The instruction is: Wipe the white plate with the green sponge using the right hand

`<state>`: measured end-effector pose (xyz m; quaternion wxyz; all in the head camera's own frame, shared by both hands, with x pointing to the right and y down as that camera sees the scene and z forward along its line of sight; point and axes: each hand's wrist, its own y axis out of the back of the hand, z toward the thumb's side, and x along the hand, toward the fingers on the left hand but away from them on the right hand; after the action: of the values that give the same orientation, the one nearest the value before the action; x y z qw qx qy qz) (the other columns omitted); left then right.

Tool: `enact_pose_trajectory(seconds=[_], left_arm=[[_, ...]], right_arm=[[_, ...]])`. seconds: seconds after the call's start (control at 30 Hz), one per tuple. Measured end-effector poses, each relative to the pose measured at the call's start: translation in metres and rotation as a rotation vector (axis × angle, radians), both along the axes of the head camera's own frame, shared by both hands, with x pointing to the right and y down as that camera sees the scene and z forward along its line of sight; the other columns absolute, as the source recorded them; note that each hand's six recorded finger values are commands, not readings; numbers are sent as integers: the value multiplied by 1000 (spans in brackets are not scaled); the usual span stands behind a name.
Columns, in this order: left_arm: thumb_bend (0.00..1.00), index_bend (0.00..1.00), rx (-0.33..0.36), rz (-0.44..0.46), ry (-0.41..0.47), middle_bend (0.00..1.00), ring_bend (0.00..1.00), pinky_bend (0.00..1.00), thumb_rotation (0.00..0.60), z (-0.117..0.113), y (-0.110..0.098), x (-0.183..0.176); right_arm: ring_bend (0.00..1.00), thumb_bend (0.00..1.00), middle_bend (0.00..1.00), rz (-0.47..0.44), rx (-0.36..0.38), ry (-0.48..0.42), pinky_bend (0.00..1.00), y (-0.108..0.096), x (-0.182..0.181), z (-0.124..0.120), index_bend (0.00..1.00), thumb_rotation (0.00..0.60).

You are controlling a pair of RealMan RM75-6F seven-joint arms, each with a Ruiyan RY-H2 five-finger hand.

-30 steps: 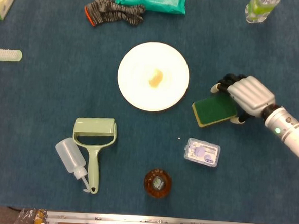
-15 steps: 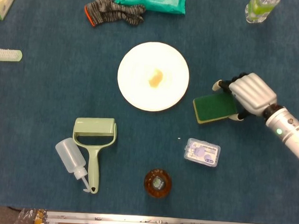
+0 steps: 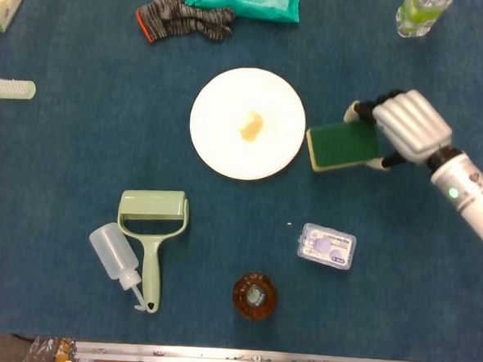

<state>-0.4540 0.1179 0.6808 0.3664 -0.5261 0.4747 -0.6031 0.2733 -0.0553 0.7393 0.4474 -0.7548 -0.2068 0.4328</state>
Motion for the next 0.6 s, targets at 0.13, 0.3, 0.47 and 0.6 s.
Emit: enact_pose_trajectory(seconds=[0.13,0.3,0.47,0.6], left_arm=[[358,420,2,-1,0,336,298,455,600,-1,0,-1],[358,420,-1,-7,0,335,298,455,600,-1,1,-3],[358,420,2,-12,4,335,298,455,600,-2,2,-5],[358,421,0,-15,5,336,298,455,600,-1,3,-7]], right_arm=[[450,111,516,-4,1,15,383,-15,-10,2,394,600],[450,111,516,-21,4,43,383,-32,-28,9,394,600],[451,111,516,-39,6,64,383,-44,-45,17,394,600],[452,111,516,-47,10,67,383,-53,-58,21,394,600]])
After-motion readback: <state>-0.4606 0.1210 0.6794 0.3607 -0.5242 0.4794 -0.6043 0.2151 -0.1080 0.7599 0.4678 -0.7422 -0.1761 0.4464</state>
